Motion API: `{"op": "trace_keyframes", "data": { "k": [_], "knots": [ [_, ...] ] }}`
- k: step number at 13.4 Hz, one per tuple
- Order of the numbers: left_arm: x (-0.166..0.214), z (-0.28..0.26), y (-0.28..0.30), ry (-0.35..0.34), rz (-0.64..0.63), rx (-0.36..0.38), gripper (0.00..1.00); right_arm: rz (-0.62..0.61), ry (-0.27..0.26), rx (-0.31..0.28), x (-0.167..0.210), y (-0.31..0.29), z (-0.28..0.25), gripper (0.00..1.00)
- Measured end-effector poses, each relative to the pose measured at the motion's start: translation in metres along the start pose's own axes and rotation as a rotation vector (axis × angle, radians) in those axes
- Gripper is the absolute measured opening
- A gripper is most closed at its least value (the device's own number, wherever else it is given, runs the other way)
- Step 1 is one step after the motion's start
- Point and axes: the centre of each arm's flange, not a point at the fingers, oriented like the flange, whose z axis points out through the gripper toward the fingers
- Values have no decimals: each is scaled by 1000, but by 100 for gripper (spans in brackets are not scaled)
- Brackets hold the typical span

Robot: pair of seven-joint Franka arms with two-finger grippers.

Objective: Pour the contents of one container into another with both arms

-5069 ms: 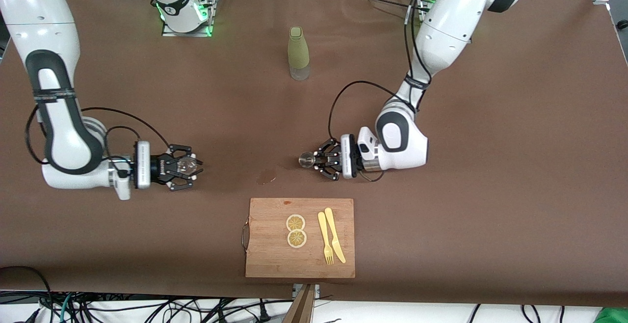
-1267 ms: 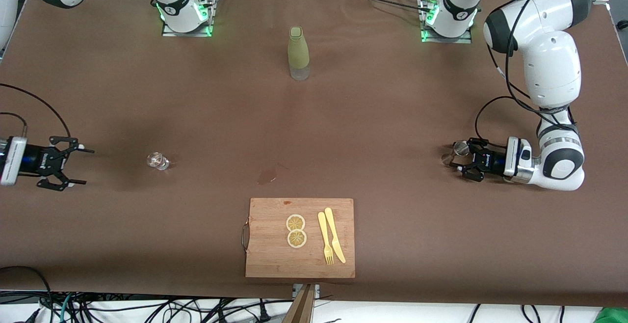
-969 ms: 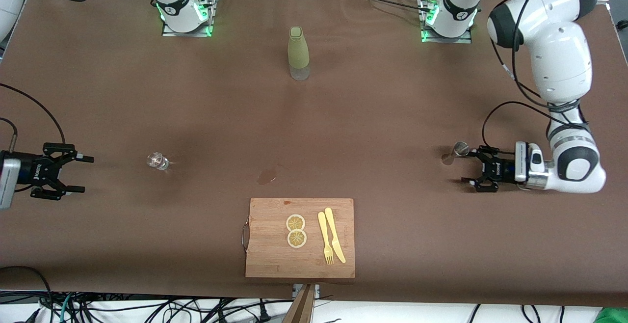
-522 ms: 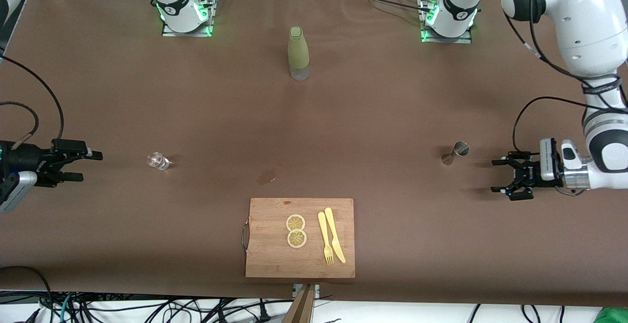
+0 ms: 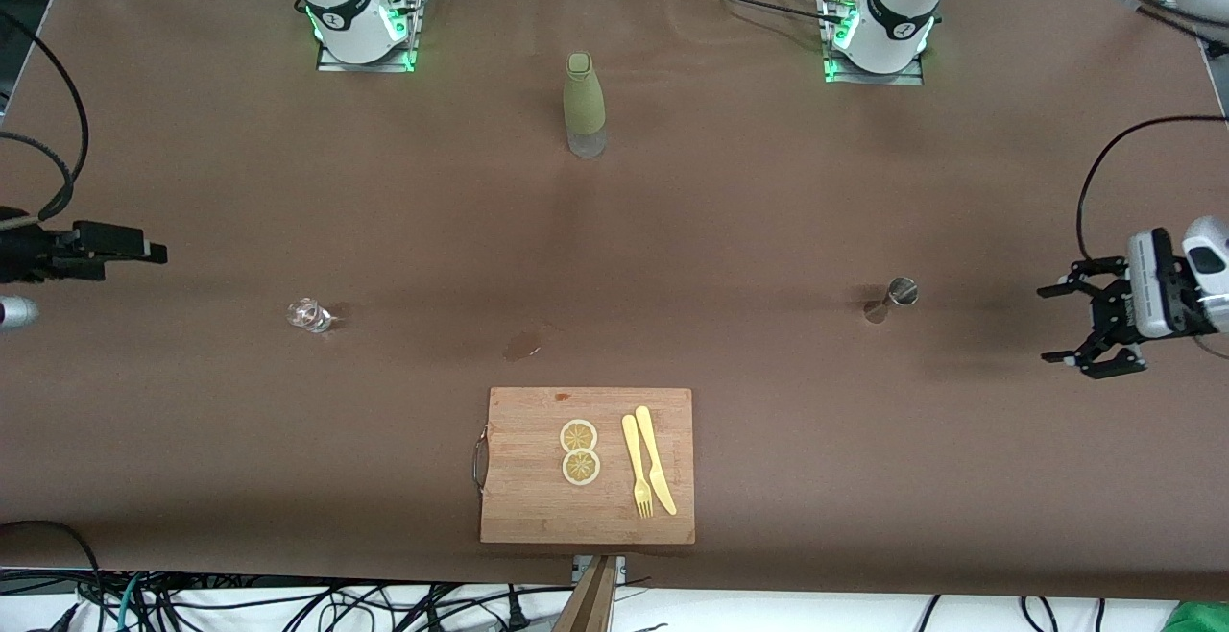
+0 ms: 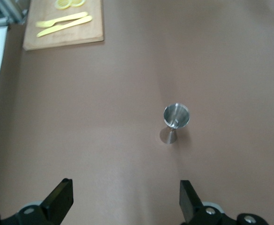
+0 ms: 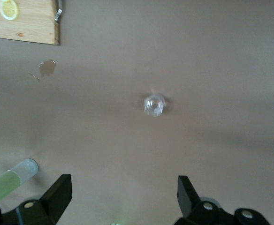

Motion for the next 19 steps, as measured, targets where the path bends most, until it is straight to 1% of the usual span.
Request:
{"op": "trace_keyframes", "data": {
  "k": [3,5,6,10,11,13,15,17,19],
  "knots": [
    [36,-45,18,-79,-194,20,100,104,-79,-68,-36,2,-13,100],
    [66,-69,30,-148,-378,41,100,163,-110,-88,-50,0,-18,100],
    [83,-79,36,-183,-474,55,100,181,-114,-95,-55,-4,-21,100],
    [155,-111,68,-303,-849,127,100,179,-104,-104,-66,-28,-32,100],
    [168,-116,76,-325,-942,142,100,173,-104,-113,-69,-34,-33,100],
    [184,-122,90,-348,-1109,164,100,180,-98,-157,-73,-33,-36,100],
    [194,-124,99,-358,-1274,177,100,191,-71,-180,-72,-26,-39,100],
    [207,-123,105,-388,-1410,219,100,206,-33,-204,-74,-19,-48,100],
    [221,-121,107,-393,-1542,269,100,211,16,-219,-85,-18,-66,100]
  ]
}}
